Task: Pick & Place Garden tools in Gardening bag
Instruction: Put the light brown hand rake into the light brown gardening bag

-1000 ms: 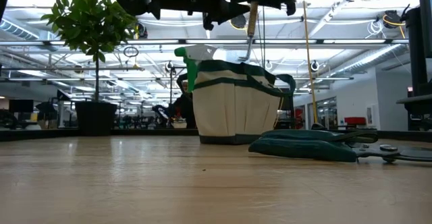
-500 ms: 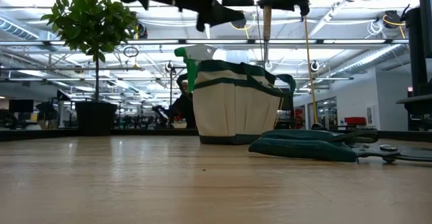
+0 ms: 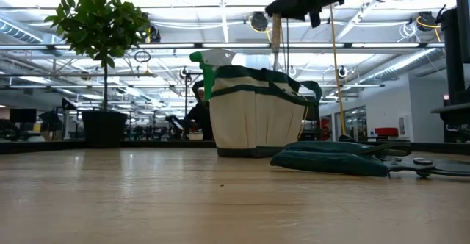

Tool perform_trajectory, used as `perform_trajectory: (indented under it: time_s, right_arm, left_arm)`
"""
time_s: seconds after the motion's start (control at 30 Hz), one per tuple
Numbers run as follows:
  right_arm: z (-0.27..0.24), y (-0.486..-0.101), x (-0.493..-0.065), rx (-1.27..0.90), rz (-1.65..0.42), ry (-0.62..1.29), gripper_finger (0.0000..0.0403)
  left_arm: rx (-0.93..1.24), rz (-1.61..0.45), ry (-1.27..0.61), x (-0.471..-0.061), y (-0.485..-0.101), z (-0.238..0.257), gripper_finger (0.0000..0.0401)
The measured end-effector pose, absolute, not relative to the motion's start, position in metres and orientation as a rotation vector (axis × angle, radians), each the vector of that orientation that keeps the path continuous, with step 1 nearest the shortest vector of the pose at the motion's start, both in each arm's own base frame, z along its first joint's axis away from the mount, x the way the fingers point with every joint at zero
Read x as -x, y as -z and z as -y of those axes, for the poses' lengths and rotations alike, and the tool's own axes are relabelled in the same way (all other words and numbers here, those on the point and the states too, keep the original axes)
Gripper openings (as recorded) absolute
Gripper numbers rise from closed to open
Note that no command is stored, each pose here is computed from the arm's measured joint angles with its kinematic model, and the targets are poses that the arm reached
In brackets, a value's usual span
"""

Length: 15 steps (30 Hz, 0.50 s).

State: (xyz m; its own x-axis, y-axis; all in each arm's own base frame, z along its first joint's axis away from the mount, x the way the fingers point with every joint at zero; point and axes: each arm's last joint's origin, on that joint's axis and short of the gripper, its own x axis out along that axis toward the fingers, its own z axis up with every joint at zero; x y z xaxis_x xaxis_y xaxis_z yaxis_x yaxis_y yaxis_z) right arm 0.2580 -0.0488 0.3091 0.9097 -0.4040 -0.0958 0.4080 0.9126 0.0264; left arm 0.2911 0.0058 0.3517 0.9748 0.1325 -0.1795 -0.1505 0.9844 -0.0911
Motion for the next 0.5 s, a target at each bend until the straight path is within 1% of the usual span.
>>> perform_trajectory:
  time_s: [0.23,0.5]
  right_arm:
    - [0.052,-0.289,-0.273,0.005,-0.177,0.419,0.006]
    - [0.054,-0.28,-0.284,0.069,-0.19,0.412,0.006]
  left_arm:
    - [0.103,-0.244,-0.109,-0.28,-0.351,0.007,0.0258]
    - [0.118,-0.254,-0.101,-0.28,-0.35,0.01,0.0257]
